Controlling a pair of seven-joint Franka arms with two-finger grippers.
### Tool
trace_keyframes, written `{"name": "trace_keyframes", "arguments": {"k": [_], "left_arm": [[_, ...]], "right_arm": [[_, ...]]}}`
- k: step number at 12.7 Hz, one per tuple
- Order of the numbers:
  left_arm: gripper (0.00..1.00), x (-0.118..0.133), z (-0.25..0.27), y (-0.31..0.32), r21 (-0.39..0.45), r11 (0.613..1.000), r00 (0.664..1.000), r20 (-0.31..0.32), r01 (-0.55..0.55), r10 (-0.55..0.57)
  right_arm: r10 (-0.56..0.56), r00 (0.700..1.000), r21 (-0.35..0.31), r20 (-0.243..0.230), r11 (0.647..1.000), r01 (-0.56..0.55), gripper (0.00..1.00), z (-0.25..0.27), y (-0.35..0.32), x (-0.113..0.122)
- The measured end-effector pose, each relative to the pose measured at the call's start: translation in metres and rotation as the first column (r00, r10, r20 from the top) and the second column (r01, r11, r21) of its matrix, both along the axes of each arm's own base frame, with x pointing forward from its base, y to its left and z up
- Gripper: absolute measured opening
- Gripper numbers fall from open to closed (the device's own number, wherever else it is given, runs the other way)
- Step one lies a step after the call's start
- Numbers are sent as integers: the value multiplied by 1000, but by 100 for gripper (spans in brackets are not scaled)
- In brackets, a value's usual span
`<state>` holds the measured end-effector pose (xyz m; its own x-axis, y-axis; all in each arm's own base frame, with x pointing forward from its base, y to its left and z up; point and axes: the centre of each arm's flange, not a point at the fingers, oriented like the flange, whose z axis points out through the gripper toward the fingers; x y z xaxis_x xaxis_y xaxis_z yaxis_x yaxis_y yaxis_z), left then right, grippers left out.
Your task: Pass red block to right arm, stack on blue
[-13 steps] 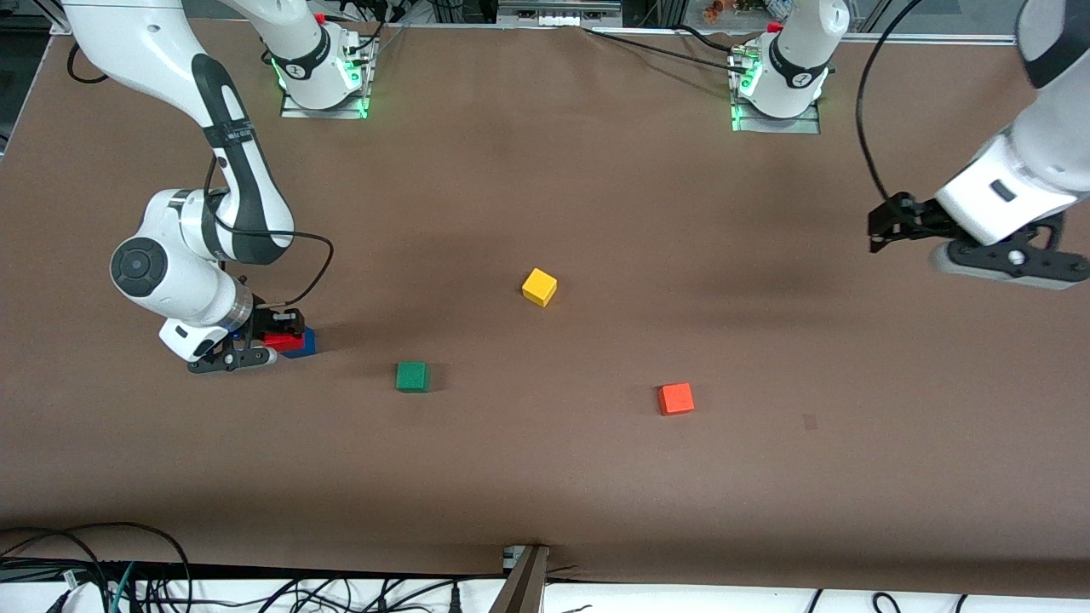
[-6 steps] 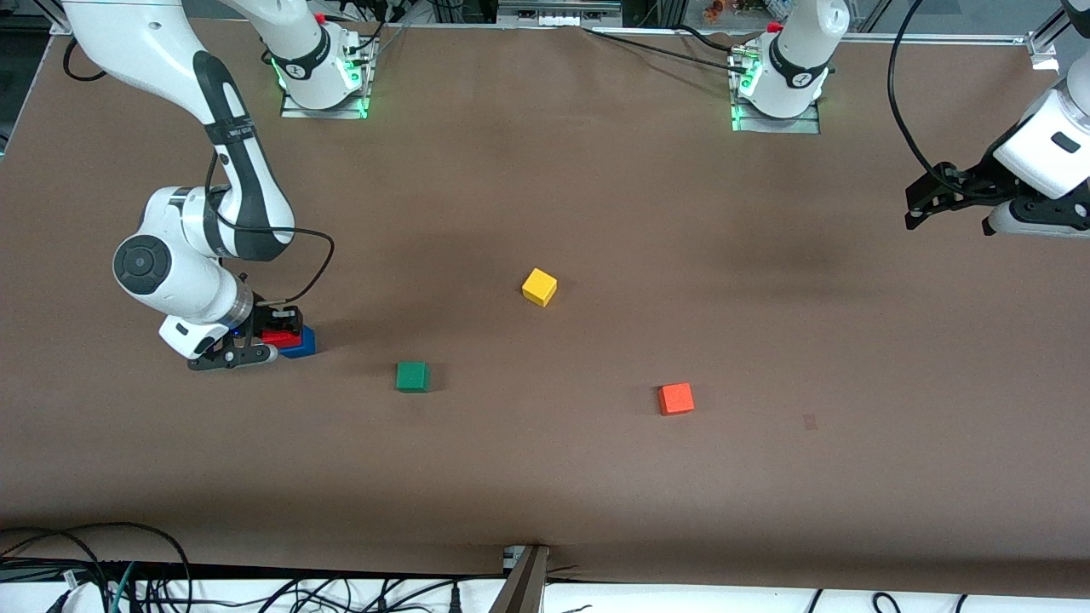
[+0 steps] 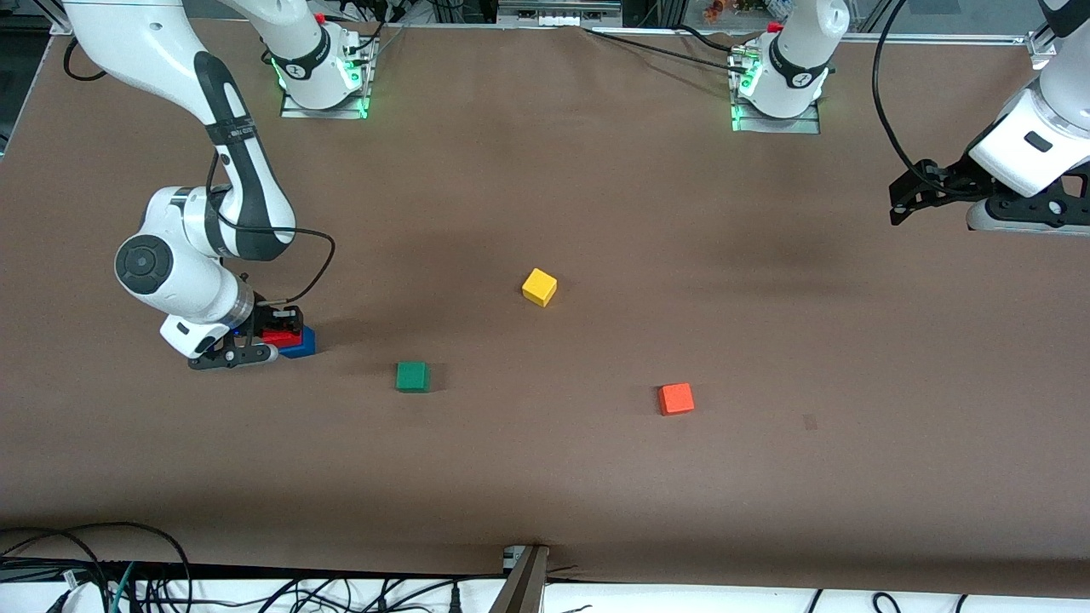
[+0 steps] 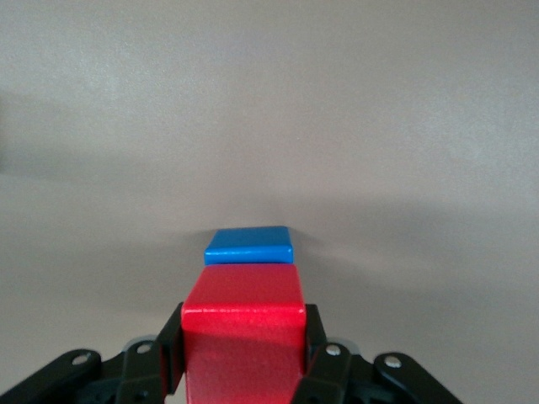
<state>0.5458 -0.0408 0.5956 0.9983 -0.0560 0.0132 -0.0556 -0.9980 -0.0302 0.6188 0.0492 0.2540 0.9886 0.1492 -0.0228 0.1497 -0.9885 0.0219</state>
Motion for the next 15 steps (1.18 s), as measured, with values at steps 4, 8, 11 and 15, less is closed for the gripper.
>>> {"name": "trace_keyframes", "arguments": {"k": [4,8,11,15], "left_arm": [[100,-1,0,-8,1,1000,1000,1,-19,19],[100,-1,1,-12,1,1000,1000,3,-23,23],[100,-1,1,-12,1,1000,1000,4,-23,23],[100,-1,2,-13,1,1000,1000,5,-22,22]], "right_arm": [[0,1000,-2,7,1000,0,56,-3,0,0],[1,1000,-2,9,1000,-1,56,-3,0,0],[2,1000,-3,15,1000,-2,63,-2,1,1],[2,1000,-5,17,1000,-2,100,10,-1,7]]}}
